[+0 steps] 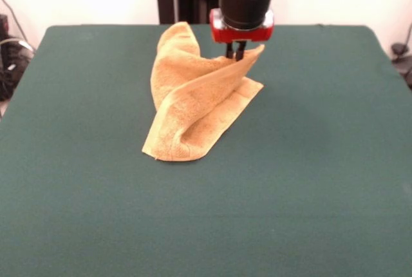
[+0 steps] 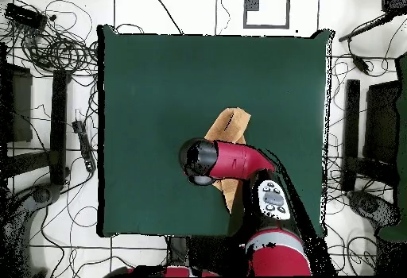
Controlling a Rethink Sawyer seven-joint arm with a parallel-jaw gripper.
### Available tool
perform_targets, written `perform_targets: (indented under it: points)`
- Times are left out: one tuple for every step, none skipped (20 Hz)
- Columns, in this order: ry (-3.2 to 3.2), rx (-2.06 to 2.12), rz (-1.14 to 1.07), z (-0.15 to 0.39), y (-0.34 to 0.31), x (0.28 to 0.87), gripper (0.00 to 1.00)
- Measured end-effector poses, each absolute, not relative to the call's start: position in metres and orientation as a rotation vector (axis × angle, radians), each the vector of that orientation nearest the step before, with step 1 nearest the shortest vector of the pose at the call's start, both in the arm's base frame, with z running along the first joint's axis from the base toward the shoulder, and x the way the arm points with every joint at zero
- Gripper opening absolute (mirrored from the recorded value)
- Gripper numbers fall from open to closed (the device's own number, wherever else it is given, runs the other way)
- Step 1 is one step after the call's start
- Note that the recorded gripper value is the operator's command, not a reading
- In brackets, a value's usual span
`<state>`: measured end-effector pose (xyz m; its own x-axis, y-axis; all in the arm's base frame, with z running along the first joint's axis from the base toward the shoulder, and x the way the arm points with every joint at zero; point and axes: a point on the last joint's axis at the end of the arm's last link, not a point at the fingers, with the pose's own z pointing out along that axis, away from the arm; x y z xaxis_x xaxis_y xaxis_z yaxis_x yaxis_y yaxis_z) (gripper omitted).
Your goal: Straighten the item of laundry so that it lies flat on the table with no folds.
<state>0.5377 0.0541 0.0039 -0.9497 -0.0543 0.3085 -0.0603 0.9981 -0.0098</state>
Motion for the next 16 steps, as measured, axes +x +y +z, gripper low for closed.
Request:
perform_targets:
  points:
    - [-2.829, 0.079, 0.027, 0.004, 0.052, 0.539, 0.0]
    - [-2.831, 0.072, 0.026, 0.004, 0.049, 0.54, 0.0]
    - [-2.836, 0.053, 0.022, 0.004, 0.042, 0.543, 0.0]
    - [-2.84, 0.03, 0.019, 0.005, 0.033, 0.547, 0.0]
    - [-2.841, 0.018, 0.017, 0.005, 0.028, 0.549, 0.0]
    - [-2.842, 0.006, 0.015, 0.005, 0.023, 0.551, 0.0]
    - [-2.845, -0.021, 0.011, 0.005, 0.011, 0.555, 0.0]
    - [-2.849, -0.05, 0.008, 0.006, -0.004, 0.561, 0.0]
    - [-2.85, -0.063, 0.007, 0.006, -0.011, 0.563, 0.0]
    - [-2.851, -0.076, 0.006, 0.006, -0.018, 0.566, 0.0]
    - [-2.855, -0.097, 0.004, 0.007, -0.031, 0.57, 0.0]
    - [-2.858, -0.119, 0.002, 0.008, -0.044, 0.574, 0.0]
    - [-2.863, -0.147, -0.002, 0.008, -0.064, 0.58, 0.0]
    - [-2.865, -0.157, -0.003, 0.009, -0.071, 0.583, 0.0]
    - [-2.866, -0.191, -0.007, 0.008, -0.095, 0.59, 0.0]
    - [-2.866, -0.204, -0.008, 0.008, -0.104, 0.593, 0.0]
